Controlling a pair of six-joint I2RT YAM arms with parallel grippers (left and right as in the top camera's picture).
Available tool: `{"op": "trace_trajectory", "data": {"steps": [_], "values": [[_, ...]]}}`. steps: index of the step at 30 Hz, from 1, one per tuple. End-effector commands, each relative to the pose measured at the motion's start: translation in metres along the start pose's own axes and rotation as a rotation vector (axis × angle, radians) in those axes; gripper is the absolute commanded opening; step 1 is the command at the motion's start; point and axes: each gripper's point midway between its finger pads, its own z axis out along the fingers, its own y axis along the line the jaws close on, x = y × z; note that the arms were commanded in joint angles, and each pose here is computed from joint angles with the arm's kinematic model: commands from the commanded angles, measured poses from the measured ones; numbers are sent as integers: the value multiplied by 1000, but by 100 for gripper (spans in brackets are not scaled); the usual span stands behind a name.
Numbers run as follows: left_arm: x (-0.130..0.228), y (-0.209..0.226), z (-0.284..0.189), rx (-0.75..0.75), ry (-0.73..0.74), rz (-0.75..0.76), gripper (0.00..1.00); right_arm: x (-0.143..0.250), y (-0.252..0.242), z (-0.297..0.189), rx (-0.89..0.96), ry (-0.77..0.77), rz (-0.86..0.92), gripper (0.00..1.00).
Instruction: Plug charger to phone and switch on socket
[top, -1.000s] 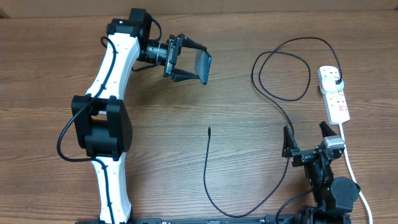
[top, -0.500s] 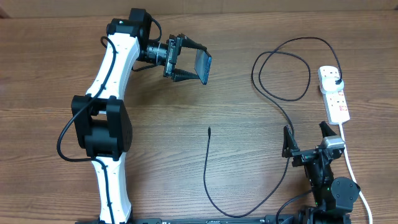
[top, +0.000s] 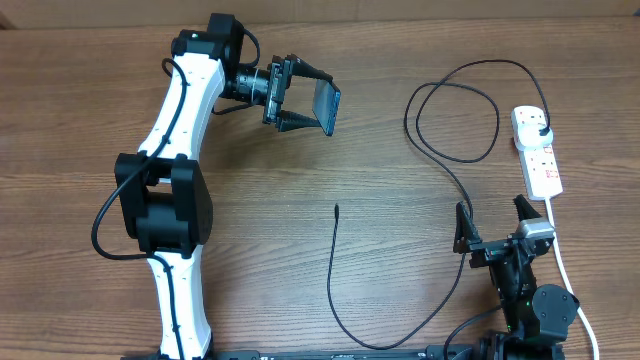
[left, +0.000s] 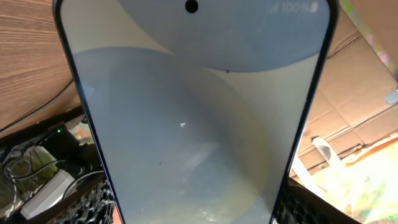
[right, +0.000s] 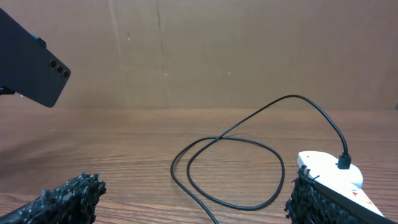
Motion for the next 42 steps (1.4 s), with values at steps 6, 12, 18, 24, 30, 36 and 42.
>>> {"op": "trace_trajectory", "data": {"steps": [6,12,18,24,30,36,42], "values": [[24,-17,0,16,17,78,4,2,0,0,3,-3,2,100],[24,-16,0,13,14,77,4,2,0,0,3,-3,2,100],[6,-4,-1,-64,-88,45,4,2,0,0,3,-3,3,100],[-20,15,-7,-172,-242,2,4,-1,0,0,2,-14,-1,100],[-33,24,-13,-227,-327,-24,4,-17,1,0,-1,-80,-22,100],[-52,38,-25,-303,-460,-68,4,-36,3,-3,-7,-156,-46,100],[-53,37,-26,-300,-464,-61,4,-49,4,-5,-14,-190,36,100]]}}
